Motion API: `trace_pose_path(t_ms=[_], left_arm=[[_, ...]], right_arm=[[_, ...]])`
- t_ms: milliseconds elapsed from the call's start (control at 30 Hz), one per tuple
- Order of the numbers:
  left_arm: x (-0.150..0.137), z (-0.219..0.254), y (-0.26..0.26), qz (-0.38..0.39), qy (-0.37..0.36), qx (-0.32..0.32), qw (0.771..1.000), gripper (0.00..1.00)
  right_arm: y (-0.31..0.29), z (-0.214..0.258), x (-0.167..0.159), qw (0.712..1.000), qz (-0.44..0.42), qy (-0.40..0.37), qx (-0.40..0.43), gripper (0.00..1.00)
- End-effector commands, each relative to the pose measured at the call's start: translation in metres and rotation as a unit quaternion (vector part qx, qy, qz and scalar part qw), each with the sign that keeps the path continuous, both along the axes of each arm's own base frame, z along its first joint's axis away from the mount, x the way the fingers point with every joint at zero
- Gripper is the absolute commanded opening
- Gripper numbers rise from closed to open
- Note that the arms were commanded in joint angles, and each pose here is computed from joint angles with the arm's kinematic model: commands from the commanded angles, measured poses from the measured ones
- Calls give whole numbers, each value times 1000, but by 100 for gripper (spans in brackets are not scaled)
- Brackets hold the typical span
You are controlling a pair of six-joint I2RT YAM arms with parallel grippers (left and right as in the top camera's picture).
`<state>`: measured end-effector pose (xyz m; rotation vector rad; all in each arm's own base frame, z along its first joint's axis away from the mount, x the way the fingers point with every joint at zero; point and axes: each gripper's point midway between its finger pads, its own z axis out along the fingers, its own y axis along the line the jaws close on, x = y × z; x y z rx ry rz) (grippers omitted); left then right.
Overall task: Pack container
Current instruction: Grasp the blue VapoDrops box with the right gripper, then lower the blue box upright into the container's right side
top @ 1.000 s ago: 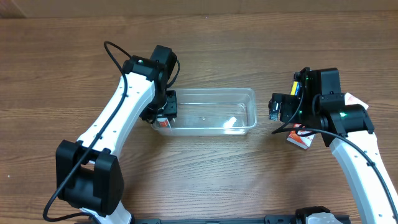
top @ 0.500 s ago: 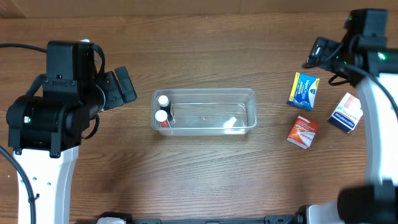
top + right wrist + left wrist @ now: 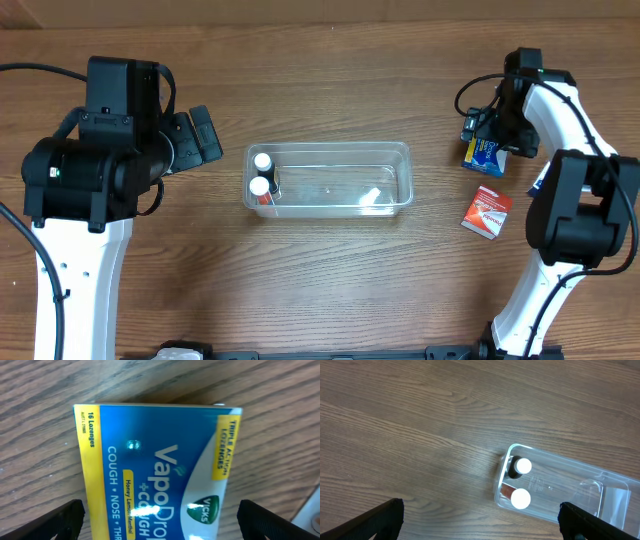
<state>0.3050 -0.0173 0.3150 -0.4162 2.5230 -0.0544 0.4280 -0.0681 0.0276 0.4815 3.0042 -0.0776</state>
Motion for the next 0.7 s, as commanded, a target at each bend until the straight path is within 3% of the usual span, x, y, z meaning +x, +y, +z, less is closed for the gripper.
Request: trace_pose_path(t_ms=[0, 433, 533, 667], left_arm=[[2, 3, 4, -2, -6, 9, 1000, 100], [0, 2, 4, -2, -1, 10, 1000, 100], [0, 2, 3, -2, -1, 9, 1000, 100], [0, 2, 4, -2, 0, 10, 1000, 100]], right_arm=[[4, -2, 4, 1000, 7, -4, 11, 100], [4, -19, -1, 1000, 7, 3, 12, 100], [4, -19, -1, 1000, 7, 4, 12, 83], [5, -19, -2, 1000, 7, 7, 12, 70]])
